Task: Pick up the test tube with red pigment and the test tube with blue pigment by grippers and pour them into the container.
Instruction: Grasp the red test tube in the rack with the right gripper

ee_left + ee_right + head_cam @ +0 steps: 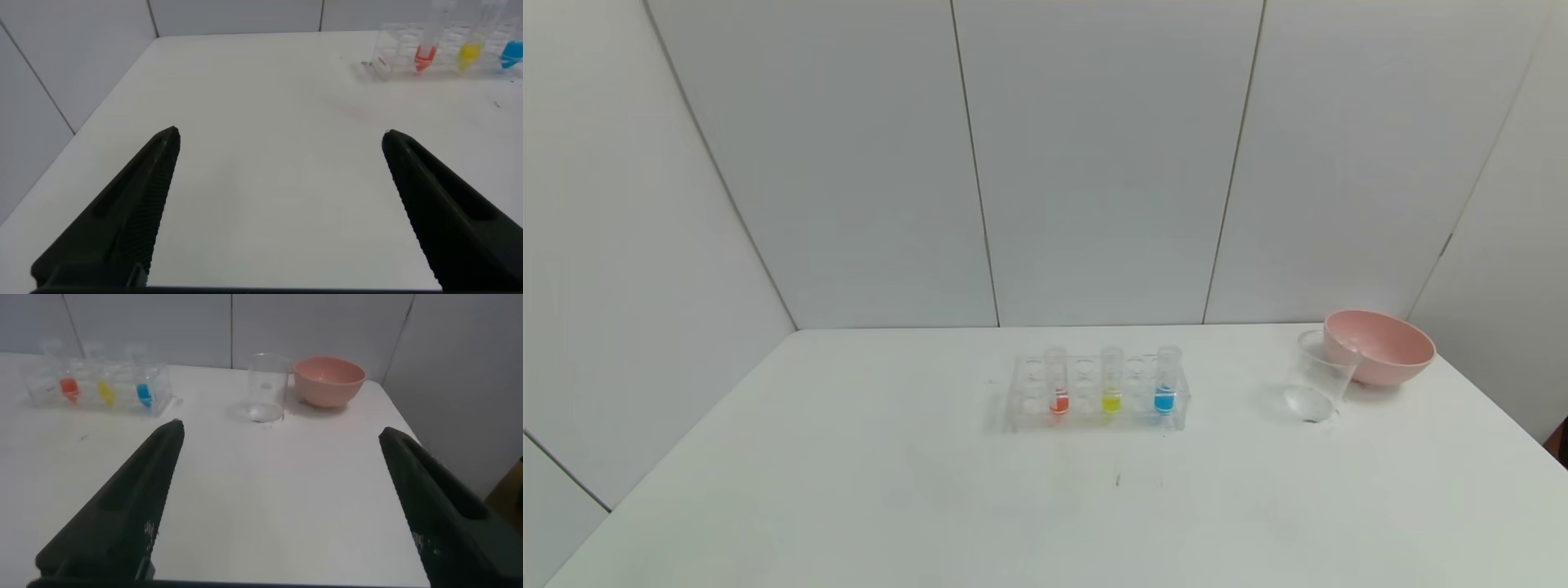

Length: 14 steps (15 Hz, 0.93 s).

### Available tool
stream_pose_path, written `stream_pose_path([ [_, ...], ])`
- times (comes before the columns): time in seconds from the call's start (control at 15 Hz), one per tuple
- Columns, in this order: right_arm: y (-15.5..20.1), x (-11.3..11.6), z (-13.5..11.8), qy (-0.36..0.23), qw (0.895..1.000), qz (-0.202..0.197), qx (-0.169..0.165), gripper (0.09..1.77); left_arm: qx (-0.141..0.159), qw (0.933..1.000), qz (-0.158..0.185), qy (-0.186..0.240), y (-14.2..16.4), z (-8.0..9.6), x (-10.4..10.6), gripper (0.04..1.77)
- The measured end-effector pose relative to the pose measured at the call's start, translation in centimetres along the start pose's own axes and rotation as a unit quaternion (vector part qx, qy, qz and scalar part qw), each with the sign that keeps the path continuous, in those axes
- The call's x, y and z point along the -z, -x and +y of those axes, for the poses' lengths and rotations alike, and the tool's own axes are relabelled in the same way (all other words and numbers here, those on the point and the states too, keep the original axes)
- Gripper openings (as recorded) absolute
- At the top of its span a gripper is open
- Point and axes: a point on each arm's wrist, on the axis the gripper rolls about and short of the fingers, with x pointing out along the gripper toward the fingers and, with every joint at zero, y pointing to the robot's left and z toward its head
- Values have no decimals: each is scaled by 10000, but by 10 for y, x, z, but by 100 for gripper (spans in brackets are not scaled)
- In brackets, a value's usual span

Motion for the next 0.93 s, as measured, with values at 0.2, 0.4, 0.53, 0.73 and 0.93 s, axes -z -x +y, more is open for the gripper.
stream_pose_path([
  [0.2,-25,-26,-2,-10,9999,-148,-10,171,0,10000,0,0,0,0,0,176],
  [0.4,-67,-41,-4,-64,10000,-6,-74,171,0,10000,2,0,0,0,0,176],
  [0.53,-102,-44,-2,-208,9992,237,-243,171,0,10000,0,0,0,0,0,176],
  [0.73,-155,-38,5,-467,9960,578,-488,171,0,10000,2,0,0,0,0,176],
  [0.93,-198,-21,16,-563,9940,623,-707,171,0,10000,0,0,0,0,0,176],
])
